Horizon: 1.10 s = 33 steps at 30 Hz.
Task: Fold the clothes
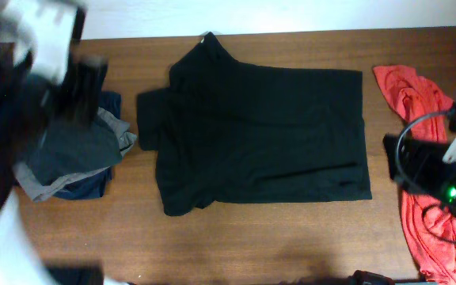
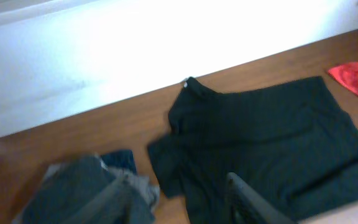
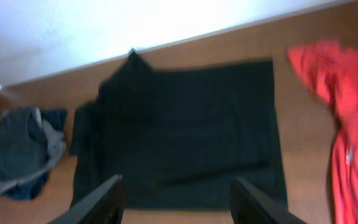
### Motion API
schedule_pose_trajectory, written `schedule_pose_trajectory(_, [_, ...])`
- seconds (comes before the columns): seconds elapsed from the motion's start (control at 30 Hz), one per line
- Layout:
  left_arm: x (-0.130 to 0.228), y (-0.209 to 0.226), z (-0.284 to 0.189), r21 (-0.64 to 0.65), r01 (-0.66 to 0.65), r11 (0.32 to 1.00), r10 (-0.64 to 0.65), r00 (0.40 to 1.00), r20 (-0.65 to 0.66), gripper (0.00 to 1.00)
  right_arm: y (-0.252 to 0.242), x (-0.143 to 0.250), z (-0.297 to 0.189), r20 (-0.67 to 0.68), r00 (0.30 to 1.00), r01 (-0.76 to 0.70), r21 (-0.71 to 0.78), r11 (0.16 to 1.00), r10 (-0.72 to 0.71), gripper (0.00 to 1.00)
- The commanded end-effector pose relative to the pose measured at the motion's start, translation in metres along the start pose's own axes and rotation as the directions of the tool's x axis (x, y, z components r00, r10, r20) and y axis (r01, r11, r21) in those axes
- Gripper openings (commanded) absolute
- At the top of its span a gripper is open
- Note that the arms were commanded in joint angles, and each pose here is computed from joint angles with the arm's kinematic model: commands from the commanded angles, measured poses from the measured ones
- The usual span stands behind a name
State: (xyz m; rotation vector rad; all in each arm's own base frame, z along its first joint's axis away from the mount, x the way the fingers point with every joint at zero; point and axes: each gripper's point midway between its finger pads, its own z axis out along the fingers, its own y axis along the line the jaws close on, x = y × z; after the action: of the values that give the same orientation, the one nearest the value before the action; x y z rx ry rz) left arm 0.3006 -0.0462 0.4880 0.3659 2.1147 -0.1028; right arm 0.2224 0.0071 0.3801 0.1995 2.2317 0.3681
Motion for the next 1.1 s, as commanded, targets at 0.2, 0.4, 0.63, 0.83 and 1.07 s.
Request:
schedule_pose_trajectory(0.2, [0.142, -0.029, 0.048, 0.072, 0.211, 0.975, -0.157, 0.878, -0.452, 0.55, -0.060, 0.070, 0.044, -0.275, 0.927, -0.182, 0.262, 0.948, 0.255, 0.71])
schedule_pose_trajectory(0.4, [0.251, -0.098, 0.120, 0.278, 0.429, 0.860, -0.116, 0.693, -0.711, 0.45, -0.088, 0.118, 0.103, -0.469, 0.808, -0.222, 0.316, 0.922, 0.355, 0.66])
schedule_pose_trajectory(0.63, [0.369, -0.132, 0.172, 0.309, 0.350, 0.884, 0.050, 0.587, -0.808, 0.41, -0.103, 0.145, 0.141, -0.555, 0.730, -0.242, 0.334, 0.911, 0.398, 0.65])
schedule_pose_trajectory(0.83, [0.400, -0.152, 0.192, 0.365, 0.178, 0.914, 0.216, 0.548, -0.808, 0.40, -0.105, 0.144, 0.145, -0.557, 0.731, -0.239, 0.333, 0.912, 0.395, 0.66])
schedule_pose_trajectory(1.07, [0.419, -0.157, 0.206, 0.364, 0.067, 0.929, 0.283, 0.505, -0.815, 0.47, -0.105, 0.144, 0.145, -0.557, 0.733, -0.236, 0.331, 0.914, 0.391, 0.66])
